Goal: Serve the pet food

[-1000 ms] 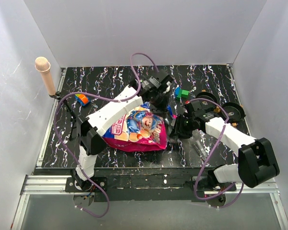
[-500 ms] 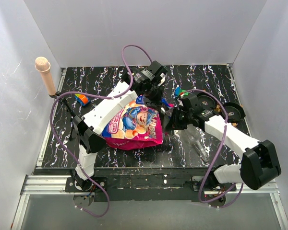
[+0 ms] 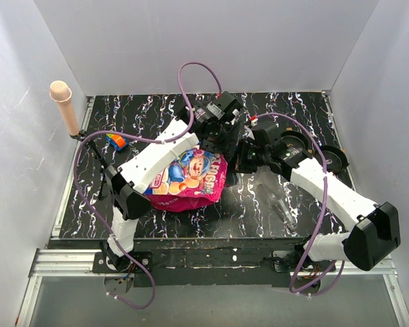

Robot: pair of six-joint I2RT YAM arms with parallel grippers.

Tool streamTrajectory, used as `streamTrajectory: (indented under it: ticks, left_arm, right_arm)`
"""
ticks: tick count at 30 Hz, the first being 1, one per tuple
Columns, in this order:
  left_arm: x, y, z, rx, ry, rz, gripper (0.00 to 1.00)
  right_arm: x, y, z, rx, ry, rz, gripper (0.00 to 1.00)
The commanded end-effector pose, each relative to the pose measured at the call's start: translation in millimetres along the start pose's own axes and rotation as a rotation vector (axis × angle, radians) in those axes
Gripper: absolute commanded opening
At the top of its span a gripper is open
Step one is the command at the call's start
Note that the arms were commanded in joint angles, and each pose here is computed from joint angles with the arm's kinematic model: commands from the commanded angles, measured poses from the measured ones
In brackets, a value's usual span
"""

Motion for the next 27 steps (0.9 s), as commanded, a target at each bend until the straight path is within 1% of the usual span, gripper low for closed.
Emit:
streamTrajectory:
  ticks: [1,2,5,7,11,16,18,20,21,22,23,24,25,26,27]
  left_arm:
    - [46,-26,18,-0.085,0.216,0.061,0.61]
    - [50,-27,18,-0.086,0.219,0.048,0.65]
    - [54,-31,20,-0.074,0.247,0.036,0.66]
    - [54,-37,23,-0.07,0.291,0.033,0.62]
    - [61,-43,32,-0.036,0.371,-0.01,0.58]
    - [60,-48,44,-0.057,0.47,-0.029,0.49]
    - [60,-45,48,-0.049,0.486,-0.035,0.42]
    - [62,-41,53,-0.027,0.492,-0.049,0.24]
    - [64,-38,55,-0.014,0.494,-0.057,0.14]
    - [65,-37,56,-0.007,0.489,-0.061,0.02]
    - [65,-35,57,-0.002,0.49,-0.06,0.0]
    - [64,-34,56,-0.001,0.475,-0.059,0.0]
    - [60,-33,51,0.001,0.423,-0.058,0.0]
    - [51,-36,38,-0.02,0.26,-0.013,0.0]
    - [30,-40,21,0.0,0.089,0.049,0.0]
  right_arm:
    - [17,20,37,0.024,0.114,-0.093,0.01]
    - [17,20,40,0.027,0.114,-0.091,0.01]
    - [20,20,50,0.034,0.131,-0.086,0.01]
    - [23,21,55,0.037,0.142,-0.092,0.01]
    - [28,24,62,0.023,0.141,-0.105,0.01]
    - [28,26,65,0.01,0.152,-0.095,0.01]
    - [27,26,65,0.012,0.149,-0.092,0.01]
    - [25,25,60,0.02,0.126,-0.095,0.01]
    - [24,22,55,0.016,0.105,-0.093,0.01]
    - [24,21,49,0.018,0.089,-0.096,0.01]
    - [21,17,40,0.026,0.064,-0.089,0.01]
    - [22,13,32,0.042,0.033,-0.091,0.01]
    - [20,8,19,0.041,-0.004,-0.084,0.01]
    - [16,0,2,0.045,-0.039,-0.066,0.01]
    - [14,-5,-15,0.035,-0.066,-0.061,0.01]
Point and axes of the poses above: each gripper's point midway between its finger pads, its own x axis back along the fingers, its own z axis along the line the jaws close on, y = z × x, the point moved 10 cm from there along x, back along the fingers, and after that the axes turned 1 degree about -x, right-handed, at the moved point
